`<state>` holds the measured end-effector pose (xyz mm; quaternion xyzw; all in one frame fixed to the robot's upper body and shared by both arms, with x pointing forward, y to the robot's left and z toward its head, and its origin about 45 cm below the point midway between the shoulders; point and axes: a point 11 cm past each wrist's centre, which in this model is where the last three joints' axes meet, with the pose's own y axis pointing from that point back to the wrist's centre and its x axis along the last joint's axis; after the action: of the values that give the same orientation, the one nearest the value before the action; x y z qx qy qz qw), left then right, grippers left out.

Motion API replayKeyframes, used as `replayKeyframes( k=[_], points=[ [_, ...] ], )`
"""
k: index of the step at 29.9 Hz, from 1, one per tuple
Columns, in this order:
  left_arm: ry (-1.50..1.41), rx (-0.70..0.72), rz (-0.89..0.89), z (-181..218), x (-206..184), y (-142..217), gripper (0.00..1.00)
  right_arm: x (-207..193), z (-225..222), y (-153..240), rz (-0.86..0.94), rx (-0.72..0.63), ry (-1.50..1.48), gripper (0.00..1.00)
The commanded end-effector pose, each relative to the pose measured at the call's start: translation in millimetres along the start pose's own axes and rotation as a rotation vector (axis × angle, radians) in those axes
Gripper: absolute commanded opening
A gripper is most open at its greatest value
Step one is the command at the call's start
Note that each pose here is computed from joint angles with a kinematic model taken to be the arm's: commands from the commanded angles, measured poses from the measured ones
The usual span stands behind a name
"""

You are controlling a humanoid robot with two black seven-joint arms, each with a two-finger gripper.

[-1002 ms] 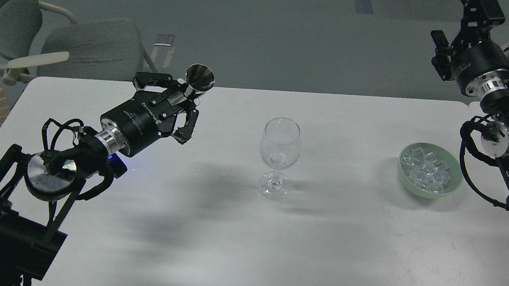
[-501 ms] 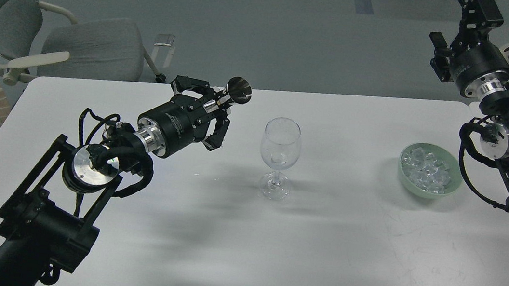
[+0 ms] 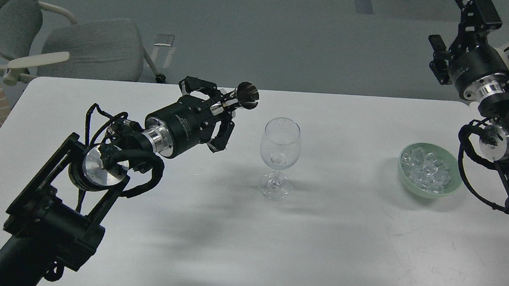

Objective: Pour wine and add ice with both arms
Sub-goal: 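Tilt the jigger over the wine glass with the left gripper to pour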

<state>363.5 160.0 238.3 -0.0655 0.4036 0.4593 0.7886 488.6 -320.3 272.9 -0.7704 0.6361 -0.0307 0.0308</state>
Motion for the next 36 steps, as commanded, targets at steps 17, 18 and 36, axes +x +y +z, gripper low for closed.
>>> replayKeyframes(
  k=[17,18,36],
  points=[
    [-0.215,0.024,0.033,-12.5,-11.9,-10.9,0.0,1.1,3.2,1.9,0.003,-0.007,0.0,1.0],
    [-0.221,0.024,0.033,-12.3,-12.3,-11.2,0.0,0.9,3.2,1.9,0.002,-0.007,-0.001,1.0],
    [-0.291,-0.003,0.011,-1.3,-27.6,-10.2,0.0,1.1,3.2,1.9,0.003,-0.007,0.001,1.0]
  ],
)
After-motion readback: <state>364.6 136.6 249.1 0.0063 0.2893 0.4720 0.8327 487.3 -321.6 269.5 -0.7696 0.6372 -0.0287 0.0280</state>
